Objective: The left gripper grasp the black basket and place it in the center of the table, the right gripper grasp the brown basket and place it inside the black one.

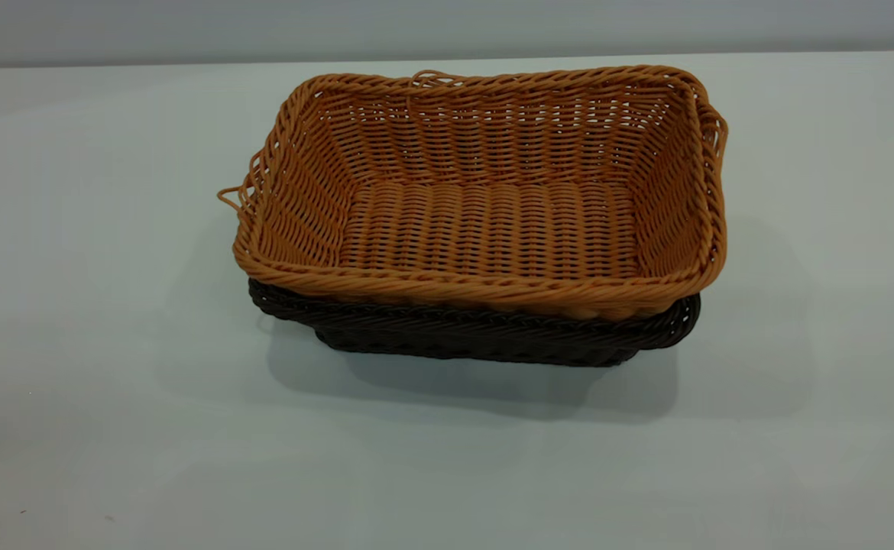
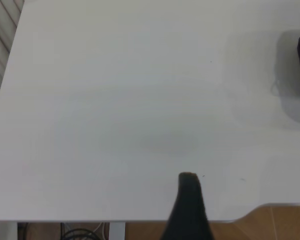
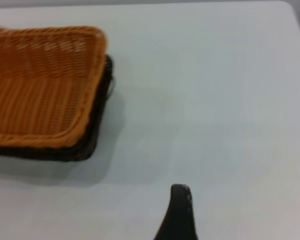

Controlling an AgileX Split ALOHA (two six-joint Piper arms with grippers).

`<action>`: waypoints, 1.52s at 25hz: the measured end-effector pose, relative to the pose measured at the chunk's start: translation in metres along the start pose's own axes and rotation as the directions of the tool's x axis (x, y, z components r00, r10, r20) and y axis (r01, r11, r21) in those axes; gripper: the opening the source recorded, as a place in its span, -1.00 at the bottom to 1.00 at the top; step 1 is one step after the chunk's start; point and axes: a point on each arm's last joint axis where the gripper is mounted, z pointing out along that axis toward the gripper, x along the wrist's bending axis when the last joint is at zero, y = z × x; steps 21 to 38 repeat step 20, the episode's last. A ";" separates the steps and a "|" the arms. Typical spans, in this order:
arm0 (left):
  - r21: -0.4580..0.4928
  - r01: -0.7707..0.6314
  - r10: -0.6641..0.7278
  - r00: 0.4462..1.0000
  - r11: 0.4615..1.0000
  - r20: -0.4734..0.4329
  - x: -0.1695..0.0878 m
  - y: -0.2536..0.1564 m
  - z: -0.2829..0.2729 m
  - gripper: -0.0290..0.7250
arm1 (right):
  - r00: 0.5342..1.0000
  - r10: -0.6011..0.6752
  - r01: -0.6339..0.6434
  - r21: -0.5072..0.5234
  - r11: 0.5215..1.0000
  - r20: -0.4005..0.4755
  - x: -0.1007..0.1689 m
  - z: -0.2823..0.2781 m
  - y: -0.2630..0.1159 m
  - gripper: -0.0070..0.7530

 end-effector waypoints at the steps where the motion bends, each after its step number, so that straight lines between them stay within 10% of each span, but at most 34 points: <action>1: 0.000 0.000 0.000 1.000 1.000 0.000 0.000 0.000 0.000 0.52 | 1.000 0.014 -0.014 -0.001 1.000 0.012 -0.001 0.000 0.000 0.51; 38: 0.000 0.000 0.000 1.000 1.000 0.000 0.000 0.000 0.000 0.52 | 0.999 0.041 -0.041 -0.001 0.999 0.033 -0.003 0.000 0.000 0.50</action>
